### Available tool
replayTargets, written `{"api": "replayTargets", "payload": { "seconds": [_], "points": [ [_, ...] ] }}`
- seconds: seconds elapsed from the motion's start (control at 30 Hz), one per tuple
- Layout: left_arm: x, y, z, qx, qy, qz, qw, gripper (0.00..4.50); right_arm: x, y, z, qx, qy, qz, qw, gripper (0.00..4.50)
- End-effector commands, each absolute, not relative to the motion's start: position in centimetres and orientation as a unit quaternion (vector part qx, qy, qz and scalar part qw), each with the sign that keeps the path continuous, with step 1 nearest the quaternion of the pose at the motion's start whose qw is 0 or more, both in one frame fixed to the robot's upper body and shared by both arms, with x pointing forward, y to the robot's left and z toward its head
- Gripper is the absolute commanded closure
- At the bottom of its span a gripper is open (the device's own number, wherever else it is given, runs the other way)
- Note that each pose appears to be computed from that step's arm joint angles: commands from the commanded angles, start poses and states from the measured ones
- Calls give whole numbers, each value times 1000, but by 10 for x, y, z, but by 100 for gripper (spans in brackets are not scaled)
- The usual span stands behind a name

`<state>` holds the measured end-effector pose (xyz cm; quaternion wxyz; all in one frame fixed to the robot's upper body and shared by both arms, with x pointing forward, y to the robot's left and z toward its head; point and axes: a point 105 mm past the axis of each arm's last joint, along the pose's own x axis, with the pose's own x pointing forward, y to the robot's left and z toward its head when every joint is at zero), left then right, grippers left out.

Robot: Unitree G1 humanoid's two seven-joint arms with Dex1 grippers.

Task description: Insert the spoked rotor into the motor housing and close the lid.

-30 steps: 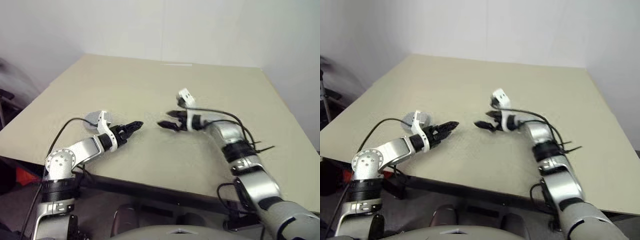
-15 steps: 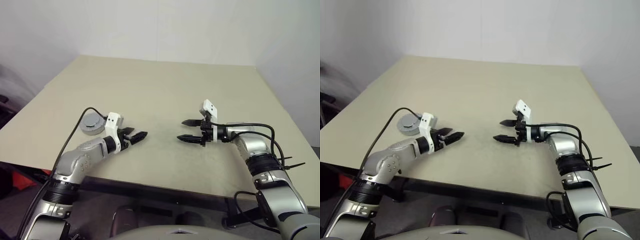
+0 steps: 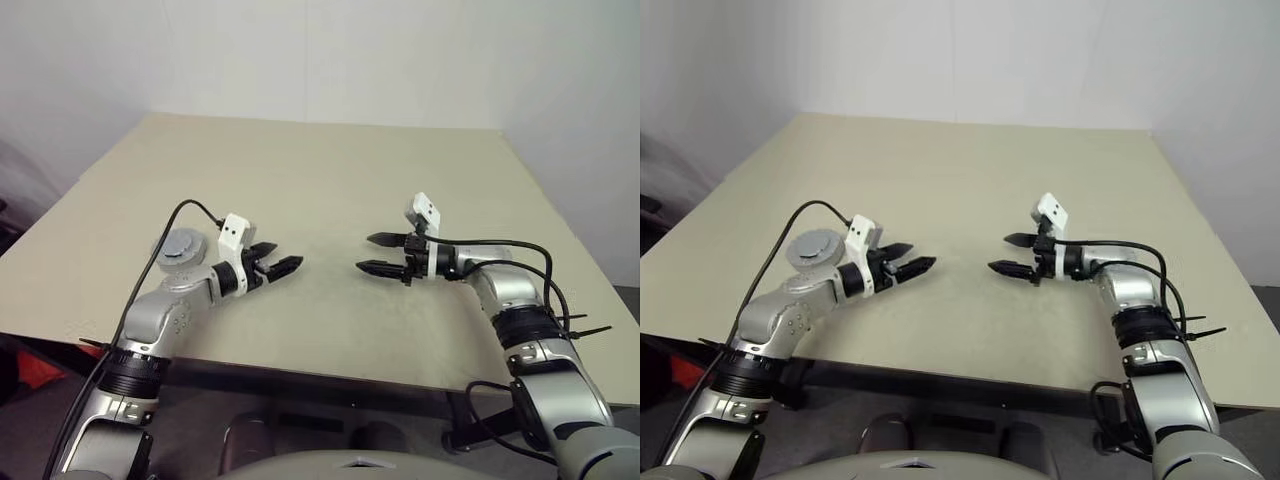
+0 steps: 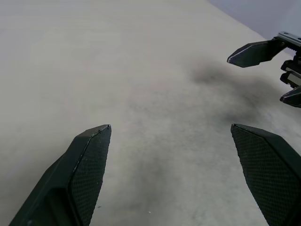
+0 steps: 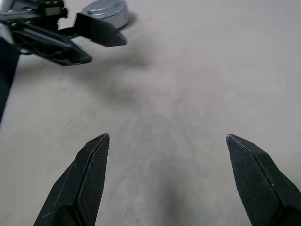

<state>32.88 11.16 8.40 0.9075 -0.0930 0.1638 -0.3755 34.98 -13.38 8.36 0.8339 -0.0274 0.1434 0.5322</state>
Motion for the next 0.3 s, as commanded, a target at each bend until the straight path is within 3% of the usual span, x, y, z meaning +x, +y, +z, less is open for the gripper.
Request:
{"api": "replayTargets", "payload": {
  "seconds": [0.03, 0.3],
  "points": [
    [332, 116, 96, -88, 140, -371, 914, 18, 355, -130, 106, -45, 92, 528, 843, 0],
    [337, 125, 98, -82, 135, -353, 922, 18, 359, -133, 104, -51, 88, 511, 853, 0]
  ]
}}
